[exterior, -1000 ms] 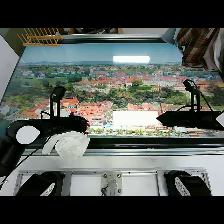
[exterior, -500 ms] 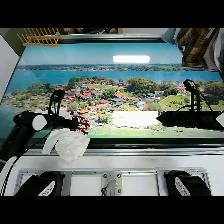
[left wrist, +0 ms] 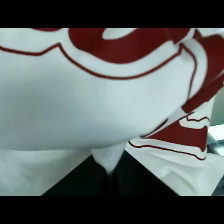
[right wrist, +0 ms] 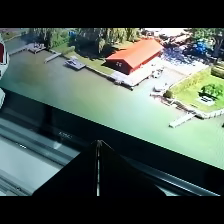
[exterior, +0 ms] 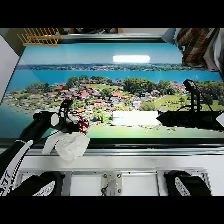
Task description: Fold the clothes and pants, and hang the long-sleeved shirts on hangers.
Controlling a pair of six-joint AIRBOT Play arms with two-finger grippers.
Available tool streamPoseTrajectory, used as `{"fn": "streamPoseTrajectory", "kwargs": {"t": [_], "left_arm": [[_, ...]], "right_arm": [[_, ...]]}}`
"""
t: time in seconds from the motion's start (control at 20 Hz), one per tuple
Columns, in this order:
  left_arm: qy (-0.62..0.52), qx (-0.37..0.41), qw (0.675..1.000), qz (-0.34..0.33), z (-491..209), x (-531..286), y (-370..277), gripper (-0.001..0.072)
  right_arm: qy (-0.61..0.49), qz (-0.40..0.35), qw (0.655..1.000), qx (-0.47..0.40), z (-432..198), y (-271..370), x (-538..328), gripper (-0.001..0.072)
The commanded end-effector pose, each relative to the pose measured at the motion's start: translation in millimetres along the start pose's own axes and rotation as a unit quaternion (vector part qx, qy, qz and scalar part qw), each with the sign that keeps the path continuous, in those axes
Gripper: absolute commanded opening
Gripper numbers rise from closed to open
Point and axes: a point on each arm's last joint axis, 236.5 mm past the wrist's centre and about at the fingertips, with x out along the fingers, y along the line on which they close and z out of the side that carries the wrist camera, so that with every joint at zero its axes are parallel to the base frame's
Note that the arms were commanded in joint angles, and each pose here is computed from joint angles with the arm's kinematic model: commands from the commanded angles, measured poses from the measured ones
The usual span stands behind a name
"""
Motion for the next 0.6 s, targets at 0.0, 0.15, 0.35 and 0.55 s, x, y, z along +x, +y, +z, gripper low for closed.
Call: {"fn": "streamPoseTrajectory", "kwargs": {"t": [0.0, 0.15, 0.35, 0.55], "left_arm": [[-0.077, 0.005, 0.997, -0.016, 52, -51, -14, 0.0007], [-0.239, 0.076, 0.965, -0.073, 120, -160, -80, 0.0007], [-0.343, 0.188, 0.908, -0.147, 135, -248, -192, 0.0008], [-0.291, 0.284, 0.897, -0.175, 113, -234, -271, 0.0008]], "right_arm": [[0.0, 0.0, 1.0, -0.001, 0, 0, 0, 0.001], [-0.01, -0.002, 1.0, -0.001, 5, -1, 0, 0.001], [-0.011, 0.01, 1.0, 0.006, 5, 5, 0, 0.001], [-0.069, 0.024, 0.997, 0.004, 34, 13, -8, 0.001]]}}
